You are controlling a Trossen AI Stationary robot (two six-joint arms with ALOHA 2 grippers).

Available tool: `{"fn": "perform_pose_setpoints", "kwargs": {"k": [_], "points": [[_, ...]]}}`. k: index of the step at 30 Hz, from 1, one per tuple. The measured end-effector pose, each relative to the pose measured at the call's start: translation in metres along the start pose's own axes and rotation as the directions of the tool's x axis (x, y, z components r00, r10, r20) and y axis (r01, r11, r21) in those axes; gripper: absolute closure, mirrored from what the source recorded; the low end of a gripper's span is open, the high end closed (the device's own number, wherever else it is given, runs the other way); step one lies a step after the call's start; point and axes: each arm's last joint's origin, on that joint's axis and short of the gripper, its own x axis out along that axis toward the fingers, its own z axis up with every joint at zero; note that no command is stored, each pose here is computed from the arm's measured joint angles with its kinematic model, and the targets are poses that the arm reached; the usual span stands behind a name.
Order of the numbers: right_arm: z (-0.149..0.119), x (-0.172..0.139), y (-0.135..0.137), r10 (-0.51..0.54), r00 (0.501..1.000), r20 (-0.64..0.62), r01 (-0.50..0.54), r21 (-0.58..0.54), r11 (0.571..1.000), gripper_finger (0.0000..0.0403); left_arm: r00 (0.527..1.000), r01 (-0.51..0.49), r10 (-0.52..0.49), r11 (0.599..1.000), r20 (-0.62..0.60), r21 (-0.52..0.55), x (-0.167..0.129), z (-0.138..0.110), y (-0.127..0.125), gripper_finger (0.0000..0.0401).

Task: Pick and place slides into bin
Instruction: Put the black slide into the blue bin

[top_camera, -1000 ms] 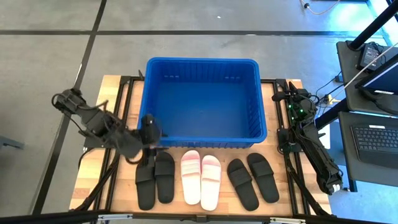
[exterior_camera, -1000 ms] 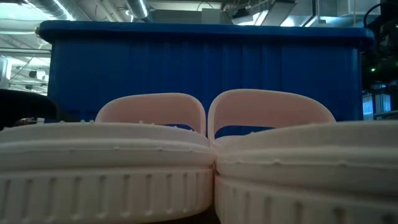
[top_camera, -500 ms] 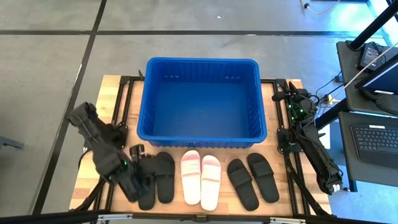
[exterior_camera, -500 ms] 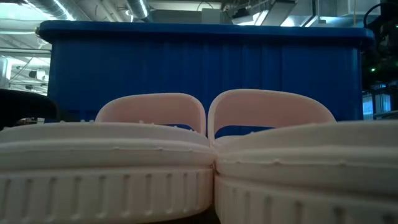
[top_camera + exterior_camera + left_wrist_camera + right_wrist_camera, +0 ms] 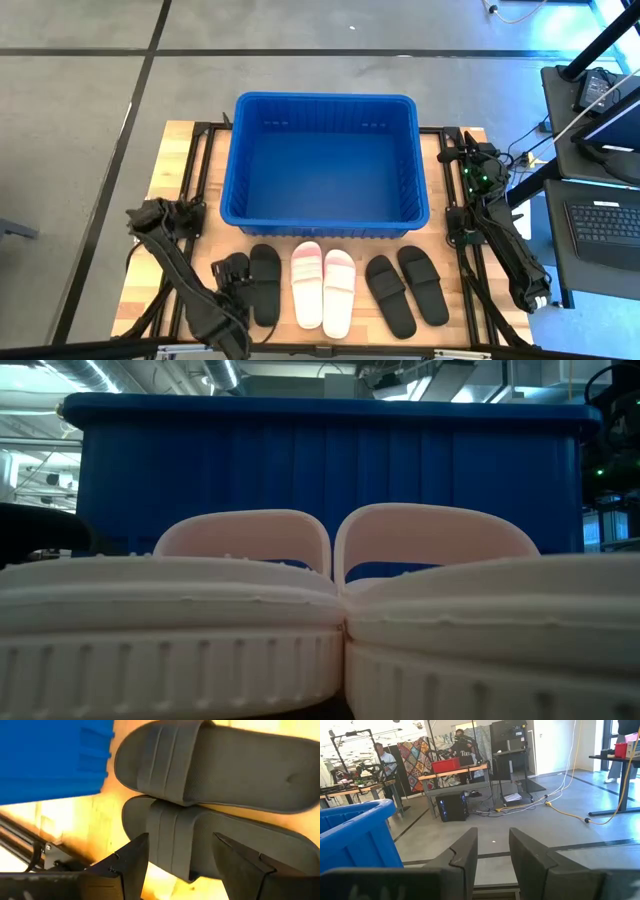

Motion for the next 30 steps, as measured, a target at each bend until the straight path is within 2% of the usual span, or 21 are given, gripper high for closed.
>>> {"fn": "perform_pose_setpoints", "kwargs": {"k": [6,12,17,30], "points": [[0.0,0.0,0.0,0.0,1.0,0.0,0.0,0.0,1.0,0.0289,1.0,-0.027,0.027,0.999,0.005,0.019,0.011,-0.017,-0.022,0.0192],[0.0,0.0,0.0,0.0,1.0,0.0,0.0,0.0,1.0,0.0289,0.998,-0.058,0.057,0.998,0.033,0.034,0.013,-0.034,-0.031,0.0192],[0.0,0.0,0.0,0.0,1.0,0.0,0.0,-0.002,1.0,0.0289,0.996,-0.079,0.077,0.996,0.05,0.039,0.019,-0.04,-0.032,0.0192],[0.0,0.0,0.0,0.0,1.0,0.0,0.0,-0.005,1.0,0.0289,0.981,-0.195,0.195,0.981,0.013,0.022,0.07,-0.052,-0.025,0.0192]]}}
